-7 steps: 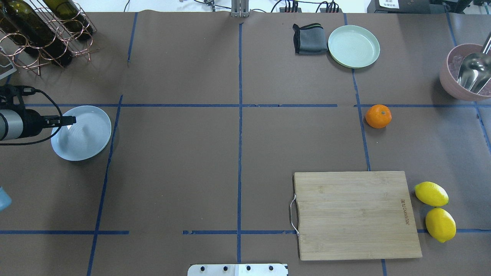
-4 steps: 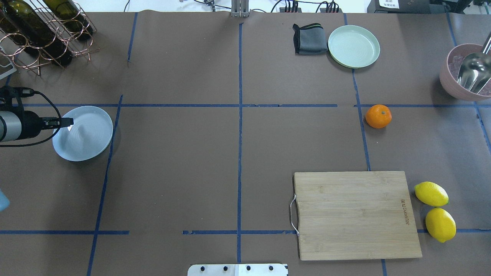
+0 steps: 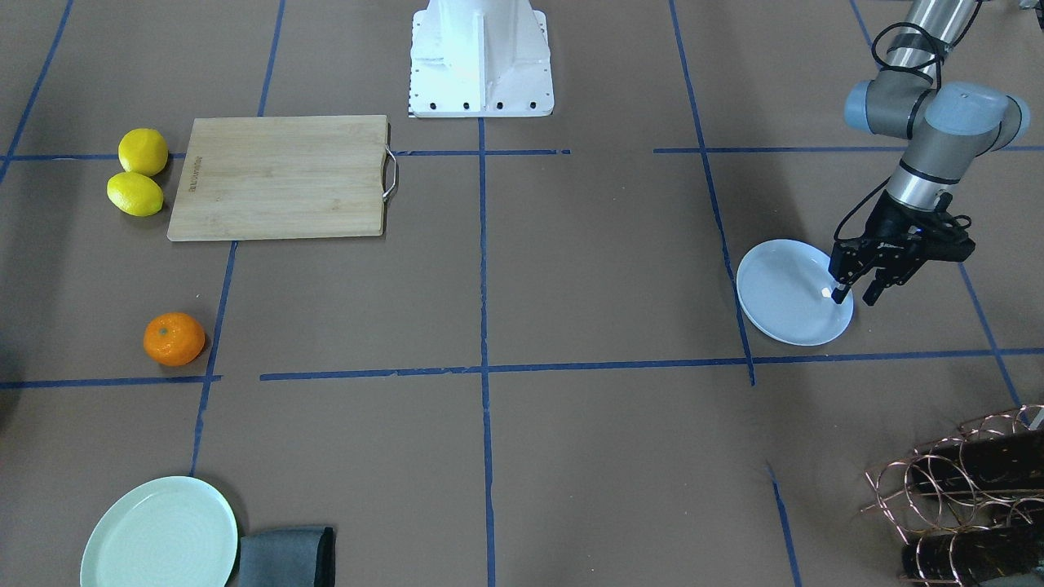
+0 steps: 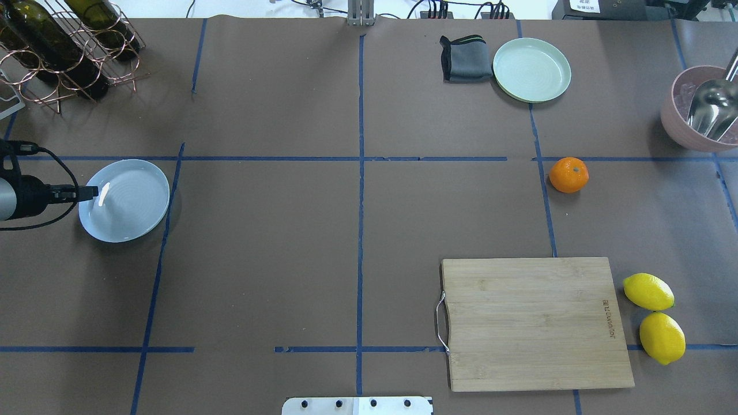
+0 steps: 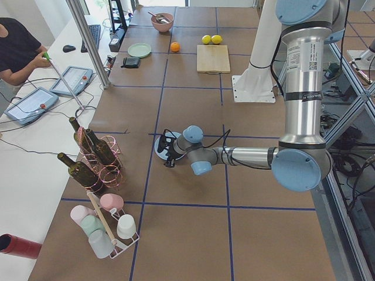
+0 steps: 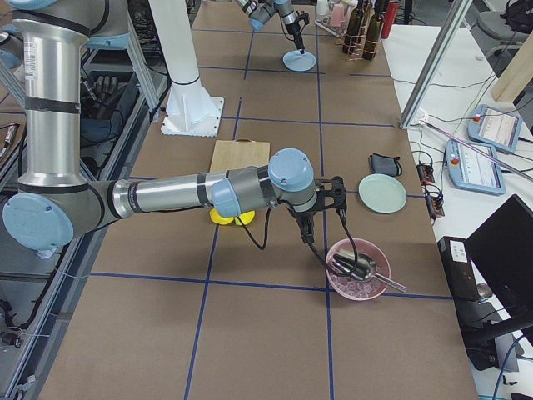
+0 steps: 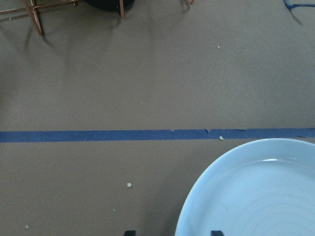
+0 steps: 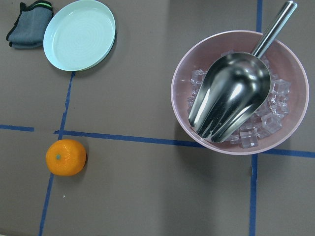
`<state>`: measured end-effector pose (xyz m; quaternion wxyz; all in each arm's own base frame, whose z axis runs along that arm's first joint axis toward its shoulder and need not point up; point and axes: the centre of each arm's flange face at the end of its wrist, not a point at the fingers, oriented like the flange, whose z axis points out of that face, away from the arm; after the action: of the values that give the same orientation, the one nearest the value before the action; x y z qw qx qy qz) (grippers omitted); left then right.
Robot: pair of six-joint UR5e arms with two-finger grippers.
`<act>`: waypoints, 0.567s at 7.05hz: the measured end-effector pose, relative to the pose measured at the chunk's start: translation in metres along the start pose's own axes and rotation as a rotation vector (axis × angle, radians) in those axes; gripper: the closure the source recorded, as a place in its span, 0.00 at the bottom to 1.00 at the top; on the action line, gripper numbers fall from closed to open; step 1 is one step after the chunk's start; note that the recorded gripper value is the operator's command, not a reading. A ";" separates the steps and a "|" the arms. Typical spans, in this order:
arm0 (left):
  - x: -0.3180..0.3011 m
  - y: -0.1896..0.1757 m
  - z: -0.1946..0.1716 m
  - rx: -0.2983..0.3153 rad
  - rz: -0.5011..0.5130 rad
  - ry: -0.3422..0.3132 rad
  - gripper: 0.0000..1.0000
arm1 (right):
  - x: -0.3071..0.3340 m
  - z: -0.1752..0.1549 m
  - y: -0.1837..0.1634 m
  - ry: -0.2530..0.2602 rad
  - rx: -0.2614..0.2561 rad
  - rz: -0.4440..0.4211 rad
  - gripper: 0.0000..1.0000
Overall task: Pick orange to plate
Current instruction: 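Grip the rim of the light blue plate with the left gripper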
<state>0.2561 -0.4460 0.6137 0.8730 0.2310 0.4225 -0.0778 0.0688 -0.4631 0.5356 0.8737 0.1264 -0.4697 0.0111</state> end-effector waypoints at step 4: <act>0.002 0.000 0.001 -0.001 -0.003 0.003 0.41 | 0.000 0.000 0.001 0.000 0.000 0.000 0.00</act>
<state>0.2580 -0.4461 0.6128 0.8724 0.2302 0.4240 -0.0784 0.0689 -0.4625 0.5357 0.8738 0.1265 -0.4695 0.0109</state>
